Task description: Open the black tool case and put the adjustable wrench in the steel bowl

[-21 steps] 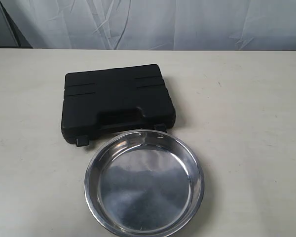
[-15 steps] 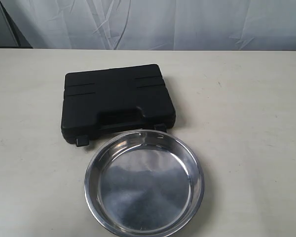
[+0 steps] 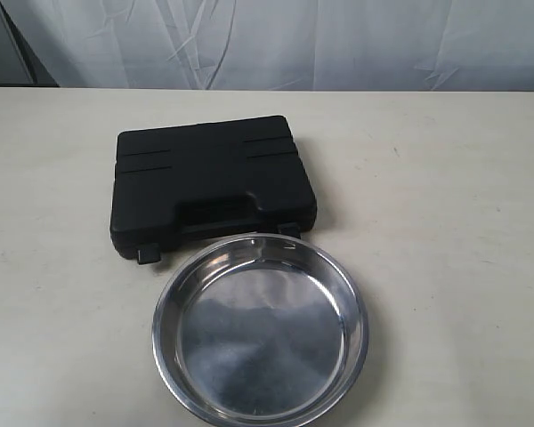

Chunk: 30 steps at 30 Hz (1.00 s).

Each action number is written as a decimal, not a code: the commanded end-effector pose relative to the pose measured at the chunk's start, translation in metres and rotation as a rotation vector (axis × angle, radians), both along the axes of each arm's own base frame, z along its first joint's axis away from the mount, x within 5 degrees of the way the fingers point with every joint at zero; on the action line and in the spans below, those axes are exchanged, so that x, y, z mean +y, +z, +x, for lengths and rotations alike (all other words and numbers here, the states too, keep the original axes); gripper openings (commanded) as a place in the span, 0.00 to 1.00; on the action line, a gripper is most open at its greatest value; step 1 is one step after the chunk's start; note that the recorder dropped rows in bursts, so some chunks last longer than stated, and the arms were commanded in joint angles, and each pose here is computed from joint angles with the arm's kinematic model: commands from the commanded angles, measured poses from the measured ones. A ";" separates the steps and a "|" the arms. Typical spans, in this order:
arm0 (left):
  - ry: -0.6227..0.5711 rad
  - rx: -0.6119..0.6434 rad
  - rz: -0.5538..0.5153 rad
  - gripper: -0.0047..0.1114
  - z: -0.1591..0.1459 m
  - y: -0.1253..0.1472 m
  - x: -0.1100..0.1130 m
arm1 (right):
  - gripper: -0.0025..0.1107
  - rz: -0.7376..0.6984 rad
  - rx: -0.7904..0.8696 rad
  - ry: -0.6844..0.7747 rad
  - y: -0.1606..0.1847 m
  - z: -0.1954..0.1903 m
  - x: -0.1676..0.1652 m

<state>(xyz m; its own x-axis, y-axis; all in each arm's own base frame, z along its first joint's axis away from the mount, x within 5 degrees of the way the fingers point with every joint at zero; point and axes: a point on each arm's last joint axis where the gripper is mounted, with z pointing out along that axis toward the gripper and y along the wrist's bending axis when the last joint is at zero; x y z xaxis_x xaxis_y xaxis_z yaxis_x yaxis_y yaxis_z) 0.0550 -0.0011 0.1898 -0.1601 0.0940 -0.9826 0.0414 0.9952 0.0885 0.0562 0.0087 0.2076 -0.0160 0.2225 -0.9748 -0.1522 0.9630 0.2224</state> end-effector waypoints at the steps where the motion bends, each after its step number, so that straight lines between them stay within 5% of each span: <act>1: -0.004 -0.012 -0.005 0.04 0.000 0.002 0.000 | 0.02 0.201 -0.114 0.001 0.012 -0.001 -0.002; 8: -0.004 -0.012 -0.005 0.04 0.000 0.002 0.000 | 0.02 0.726 -0.179 -0.026 0.022 -0.003 -0.012; 16: -0.004 -0.012 -0.005 0.04 0.000 0.002 0.000 | 0.02 0.231 -0.610 0.002 0.127 -0.018 -0.007; 23: -0.004 -0.012 -0.005 0.04 0.000 0.002 0.000 | 0.02 0.029 -0.212 0.038 0.194 0.089 0.018; 27: -0.004 -0.012 -0.005 0.04 0.000 0.002 0.000 | 0.02 -0.297 0.285 0.102 0.187 0.178 0.060; 30: -0.004 -0.012 -0.005 0.04 0.000 0.002 0.000 | 0.02 -0.600 0.565 0.287 0.166 0.227 0.111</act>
